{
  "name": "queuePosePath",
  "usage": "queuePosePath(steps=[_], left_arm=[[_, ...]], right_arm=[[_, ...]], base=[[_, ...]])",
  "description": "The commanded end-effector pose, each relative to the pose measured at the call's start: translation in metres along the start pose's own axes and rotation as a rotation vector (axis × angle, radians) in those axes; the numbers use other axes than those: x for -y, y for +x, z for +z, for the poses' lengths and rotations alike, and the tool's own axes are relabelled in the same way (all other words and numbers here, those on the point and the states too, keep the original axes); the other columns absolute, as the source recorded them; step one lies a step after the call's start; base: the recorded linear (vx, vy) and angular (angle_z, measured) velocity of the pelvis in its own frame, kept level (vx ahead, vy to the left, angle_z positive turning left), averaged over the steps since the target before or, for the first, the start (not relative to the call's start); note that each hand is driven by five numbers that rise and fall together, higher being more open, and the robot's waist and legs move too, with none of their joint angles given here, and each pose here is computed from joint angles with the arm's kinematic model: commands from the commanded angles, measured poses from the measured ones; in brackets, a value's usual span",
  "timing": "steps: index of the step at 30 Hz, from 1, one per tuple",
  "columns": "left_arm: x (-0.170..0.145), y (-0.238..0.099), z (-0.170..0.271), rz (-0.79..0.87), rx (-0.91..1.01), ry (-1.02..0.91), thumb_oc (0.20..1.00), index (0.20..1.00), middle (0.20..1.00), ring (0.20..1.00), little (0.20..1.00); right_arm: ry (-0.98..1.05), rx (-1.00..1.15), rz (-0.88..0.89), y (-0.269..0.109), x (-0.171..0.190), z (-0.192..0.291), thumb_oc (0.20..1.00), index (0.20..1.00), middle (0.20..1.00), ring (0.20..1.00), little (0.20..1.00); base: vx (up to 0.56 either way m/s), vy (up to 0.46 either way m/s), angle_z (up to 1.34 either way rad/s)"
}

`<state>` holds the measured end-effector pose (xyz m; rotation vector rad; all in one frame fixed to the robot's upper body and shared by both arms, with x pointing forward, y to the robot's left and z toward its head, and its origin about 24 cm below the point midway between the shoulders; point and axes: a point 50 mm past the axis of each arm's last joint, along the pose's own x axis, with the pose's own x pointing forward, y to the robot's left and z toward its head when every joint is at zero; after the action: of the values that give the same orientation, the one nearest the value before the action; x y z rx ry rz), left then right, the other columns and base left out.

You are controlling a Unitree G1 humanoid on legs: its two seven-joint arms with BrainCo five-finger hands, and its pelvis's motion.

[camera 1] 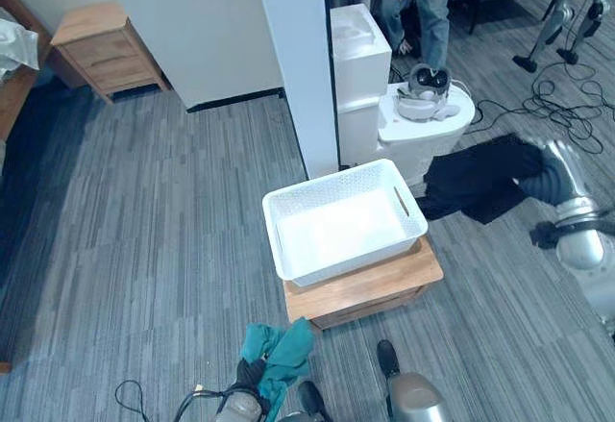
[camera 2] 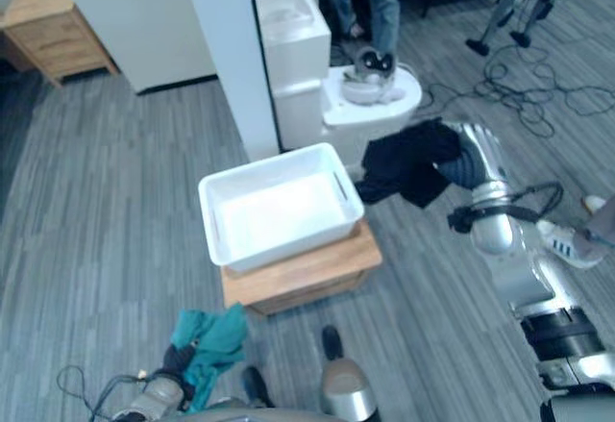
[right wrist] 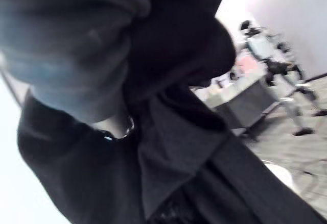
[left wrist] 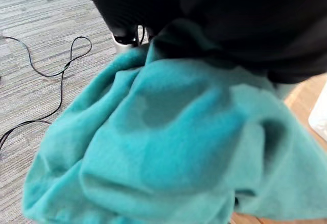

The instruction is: Tidy up the quilt and then pick up the clothes from the bed and put them into the laundry hamper.

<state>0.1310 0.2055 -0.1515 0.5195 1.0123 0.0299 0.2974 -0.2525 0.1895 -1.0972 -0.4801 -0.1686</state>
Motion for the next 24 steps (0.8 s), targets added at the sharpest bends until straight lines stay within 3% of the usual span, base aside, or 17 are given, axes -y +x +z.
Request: queuePosePath(steps=[1, 5, 9, 11, 18, 24], left_arm=[[-0.012, -0.003, -0.028, 0.038, -0.085, 0.045, 0.200, 0.200, 0.200, 0.200, 0.200], [-0.010, -0.004, -0.030, 0.033, -0.092, 0.046, 0.200, 0.200, 0.200, 0.200, 0.200], [-0.010, -0.002, -0.020, 0.038, -0.053, 0.036, 0.200, 0.200, 0.200, 0.200, 0.200], [-0.010, -0.002, -0.017, 0.043, -0.042, 0.026, 0.200, 0.200, 0.200, 0.200, 0.200], [-0.015, 0.001, 0.002, 0.078, 0.029, -0.032, 0.200, 0.200, 0.200, 0.200, 0.200], [-0.015, 0.004, 0.023, 0.084, 0.105, -0.039, 0.200, 0.200, 0.200, 0.200, 0.200]], right_arm=[[0.043, 0.231, -0.085, 0.035, 0.021, 0.047, 0.200, 0.200, 0.200, 0.200, 0.200], [0.053, 0.266, -0.035, 0.048, 0.007, 0.061, 0.200, 0.200, 0.200, 0.200, 0.200], [0.060, 0.224, 0.075, 0.057, -0.031, 0.064, 0.200, 0.200, 0.200, 0.200, 0.200], [0.075, 0.220, 0.088, 0.058, -0.038, 0.066, 0.200, 0.200, 0.200, 0.200, 0.200], [0.200, 0.158, 0.274, 0.050, -0.115, 0.089, 0.200, 0.200, 0.200, 0.200, 0.200], [0.273, 0.159, 0.344, 0.047, -0.147, 0.115, 0.200, 0.200, 0.200, 0.200, 0.200]], base=[[0.06, -0.010, -0.01], [0.04, -0.017, 0.01], [0.01, -0.010, 0.03], [0.01, -0.013, 0.11], [0.01, -0.015, 0.15], [-0.01, -0.011, 0.16]])
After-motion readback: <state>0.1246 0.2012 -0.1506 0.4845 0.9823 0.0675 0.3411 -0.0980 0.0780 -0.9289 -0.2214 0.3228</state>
